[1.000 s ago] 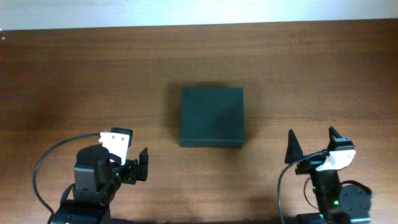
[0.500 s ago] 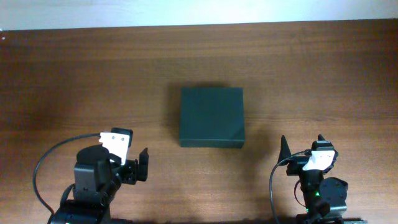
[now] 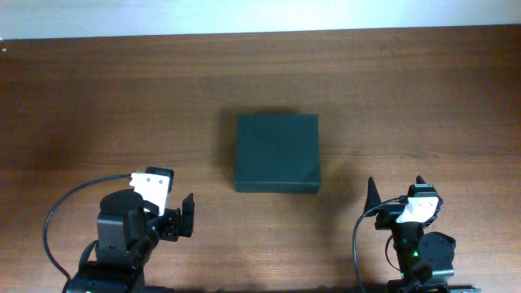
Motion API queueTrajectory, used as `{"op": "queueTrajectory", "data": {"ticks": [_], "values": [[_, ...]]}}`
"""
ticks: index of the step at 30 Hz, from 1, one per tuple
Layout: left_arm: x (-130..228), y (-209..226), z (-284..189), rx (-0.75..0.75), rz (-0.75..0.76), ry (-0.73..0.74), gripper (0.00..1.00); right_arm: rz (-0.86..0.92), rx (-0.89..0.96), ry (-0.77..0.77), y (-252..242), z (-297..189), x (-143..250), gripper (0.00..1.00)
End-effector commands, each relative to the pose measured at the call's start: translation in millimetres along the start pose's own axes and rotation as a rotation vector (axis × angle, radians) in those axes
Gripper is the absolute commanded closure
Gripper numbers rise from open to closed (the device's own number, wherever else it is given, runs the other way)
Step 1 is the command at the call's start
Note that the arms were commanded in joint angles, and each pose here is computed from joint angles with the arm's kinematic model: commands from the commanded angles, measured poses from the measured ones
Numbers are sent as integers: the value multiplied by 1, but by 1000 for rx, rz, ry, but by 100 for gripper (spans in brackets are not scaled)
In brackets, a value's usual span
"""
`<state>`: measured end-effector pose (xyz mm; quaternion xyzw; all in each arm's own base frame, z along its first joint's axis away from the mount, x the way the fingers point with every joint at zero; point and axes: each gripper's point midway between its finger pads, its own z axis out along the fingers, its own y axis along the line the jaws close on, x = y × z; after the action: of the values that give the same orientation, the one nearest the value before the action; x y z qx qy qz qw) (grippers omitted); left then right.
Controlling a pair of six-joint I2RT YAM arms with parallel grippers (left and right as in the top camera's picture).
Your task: Pack container
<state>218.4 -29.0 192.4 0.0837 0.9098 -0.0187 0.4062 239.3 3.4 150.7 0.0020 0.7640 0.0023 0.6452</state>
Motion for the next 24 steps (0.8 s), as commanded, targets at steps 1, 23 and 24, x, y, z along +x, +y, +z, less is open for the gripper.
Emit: {"op": "queueTrajectory", "data": {"ticks": [1, 23, 24], "values": [[1, 2, 1, -10, -10, 1, 1, -5, 15, 3, -3, -1, 2, 1], [-7, 21, -5, -144, -2, -598, 1, -5, 15, 3, -3, -1, 2, 1], [-6, 22, 2, -152, -4, -615, 1, -5, 15, 3, -3, -1, 2, 1]]}}
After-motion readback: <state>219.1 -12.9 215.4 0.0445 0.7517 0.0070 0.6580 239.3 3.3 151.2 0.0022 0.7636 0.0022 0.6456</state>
